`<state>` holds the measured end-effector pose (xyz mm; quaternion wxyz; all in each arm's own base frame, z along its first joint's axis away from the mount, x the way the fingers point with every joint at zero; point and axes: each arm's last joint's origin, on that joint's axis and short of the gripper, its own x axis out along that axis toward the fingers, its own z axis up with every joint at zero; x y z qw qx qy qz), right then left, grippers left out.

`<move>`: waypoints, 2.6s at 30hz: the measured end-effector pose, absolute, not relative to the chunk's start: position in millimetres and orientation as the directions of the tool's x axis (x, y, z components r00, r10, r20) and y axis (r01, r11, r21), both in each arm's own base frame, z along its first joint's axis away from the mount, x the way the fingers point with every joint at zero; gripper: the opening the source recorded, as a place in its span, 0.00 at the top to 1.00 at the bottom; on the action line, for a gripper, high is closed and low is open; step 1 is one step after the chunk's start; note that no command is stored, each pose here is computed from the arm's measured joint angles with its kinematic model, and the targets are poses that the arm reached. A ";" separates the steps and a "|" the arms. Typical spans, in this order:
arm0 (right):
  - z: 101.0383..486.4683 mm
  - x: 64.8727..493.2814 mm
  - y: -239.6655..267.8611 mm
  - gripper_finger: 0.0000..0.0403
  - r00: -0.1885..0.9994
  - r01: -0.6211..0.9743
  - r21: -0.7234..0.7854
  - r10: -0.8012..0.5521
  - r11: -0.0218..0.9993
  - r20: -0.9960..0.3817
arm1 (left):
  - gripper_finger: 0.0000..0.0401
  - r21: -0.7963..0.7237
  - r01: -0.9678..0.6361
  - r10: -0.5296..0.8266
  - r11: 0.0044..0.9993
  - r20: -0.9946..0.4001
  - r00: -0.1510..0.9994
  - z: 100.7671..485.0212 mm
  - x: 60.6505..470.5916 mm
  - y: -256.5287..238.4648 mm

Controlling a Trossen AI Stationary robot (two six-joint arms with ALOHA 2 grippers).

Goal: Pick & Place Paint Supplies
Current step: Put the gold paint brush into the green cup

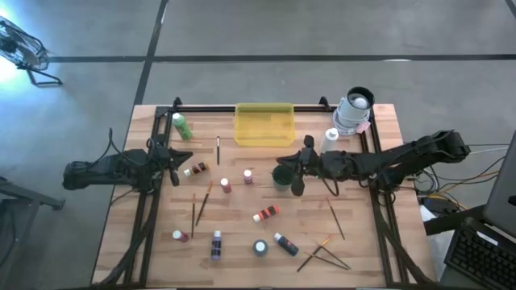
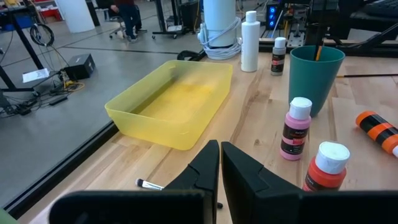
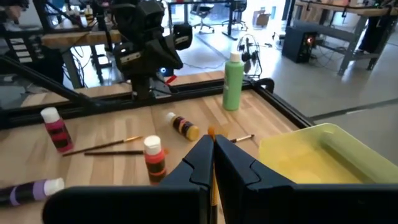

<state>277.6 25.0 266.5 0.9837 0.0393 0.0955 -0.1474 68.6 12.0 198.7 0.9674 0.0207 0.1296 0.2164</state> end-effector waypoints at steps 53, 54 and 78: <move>187.9 276.9 4.1 0.98 0.936 0.243 0.143 -0.193 0.959 -0.294 | 0.94 0.096 -0.413 0.424 0.906 -0.242 0.873 198.6 68.6 12.0; 187.8 276.8 3.8 0.98 0.936 0.245 0.146 -0.195 0.958 -0.294 | 0.94 0.096 -0.413 0.424 0.906 -0.242 0.873 198.8 68.6 12.0; 190.1 276.4 4.1 0.82 0.939 0.240 0.152 -0.189 0.959 -0.288 | 0.94 0.096 -0.413 0.424 0.906 -0.242 0.873 198.7 68.6 12.0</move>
